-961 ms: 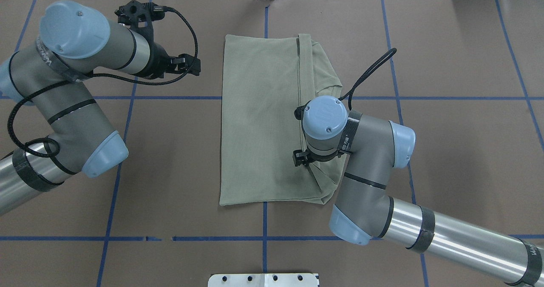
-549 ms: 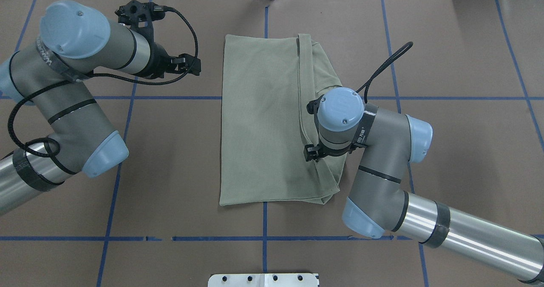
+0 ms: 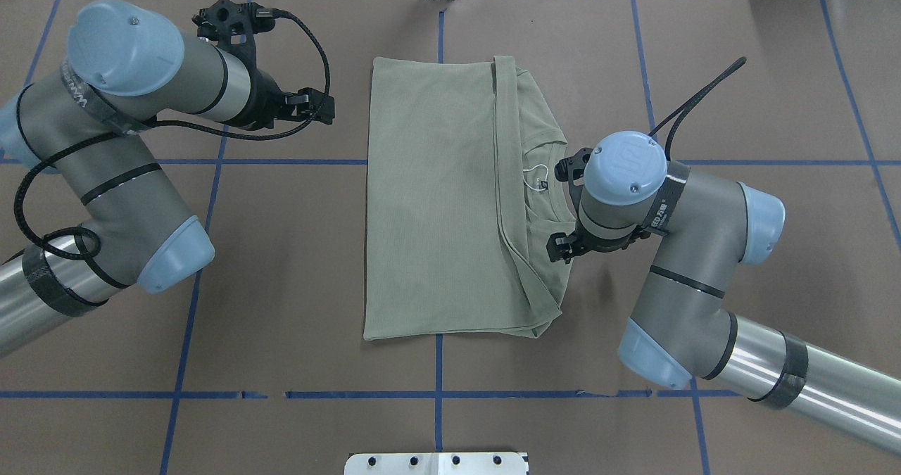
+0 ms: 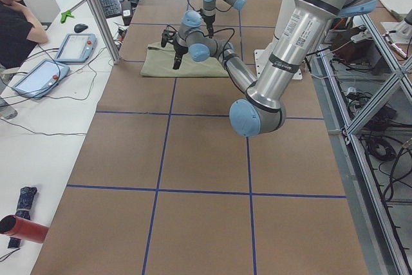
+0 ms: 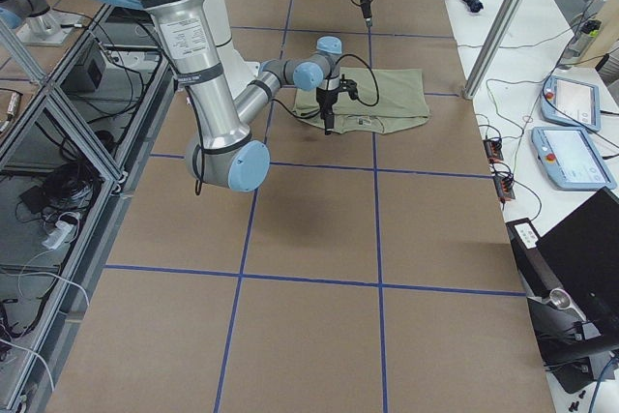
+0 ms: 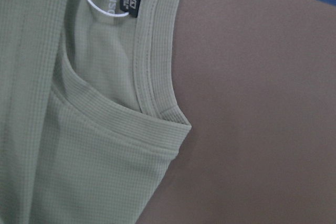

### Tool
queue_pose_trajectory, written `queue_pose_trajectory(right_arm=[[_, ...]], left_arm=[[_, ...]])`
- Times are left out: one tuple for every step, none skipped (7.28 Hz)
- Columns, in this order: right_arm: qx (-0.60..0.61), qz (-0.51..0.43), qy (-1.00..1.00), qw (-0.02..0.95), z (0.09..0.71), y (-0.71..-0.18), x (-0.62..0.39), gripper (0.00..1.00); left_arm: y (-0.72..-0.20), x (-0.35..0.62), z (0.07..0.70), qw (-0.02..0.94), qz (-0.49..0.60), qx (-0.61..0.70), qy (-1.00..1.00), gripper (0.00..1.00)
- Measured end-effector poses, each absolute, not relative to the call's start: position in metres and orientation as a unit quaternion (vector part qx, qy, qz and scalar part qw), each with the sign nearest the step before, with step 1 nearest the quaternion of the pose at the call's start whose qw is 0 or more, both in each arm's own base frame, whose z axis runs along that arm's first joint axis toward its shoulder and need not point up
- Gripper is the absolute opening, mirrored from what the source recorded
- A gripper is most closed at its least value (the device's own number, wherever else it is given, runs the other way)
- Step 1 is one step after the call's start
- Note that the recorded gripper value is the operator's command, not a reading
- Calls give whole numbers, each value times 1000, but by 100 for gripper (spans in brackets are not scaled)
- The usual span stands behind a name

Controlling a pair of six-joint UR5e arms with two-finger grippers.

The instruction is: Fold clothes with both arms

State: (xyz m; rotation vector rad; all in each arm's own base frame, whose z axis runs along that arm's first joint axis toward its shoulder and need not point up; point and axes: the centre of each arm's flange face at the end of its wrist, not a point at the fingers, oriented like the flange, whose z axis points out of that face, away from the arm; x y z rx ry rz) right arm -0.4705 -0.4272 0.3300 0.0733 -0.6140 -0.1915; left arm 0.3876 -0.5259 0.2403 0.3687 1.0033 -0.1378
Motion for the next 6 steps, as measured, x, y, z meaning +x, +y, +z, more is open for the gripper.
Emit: queue_pose_trajectory(right_arm=[[36, -94, -309, 946, 310, -436, -474, 100], [35, -95, -313, 944, 291, -445, -493, 100], [34, -99, -315, 943, 278, -447, -512, 100], [34, -106, -314, 943, 272, -442, -527, 100], [36, -114, -310, 943, 272, -433, -540, 100], [35, -119, -303, 945, 277, -426, -550, 100]], left_arm=[[-526, 388, 240, 858, -65, 176, 478, 100], [-526, 388, 241, 858, -65, 176, 478, 100], [-526, 388, 242, 859, -65, 175, 477, 100], [-526, 388, 243, 859, -65, 175, 477, 100], [-526, 388, 243, 859, -65, 175, 477, 100], [-526, 388, 243, 859, -65, 176, 477, 100]])
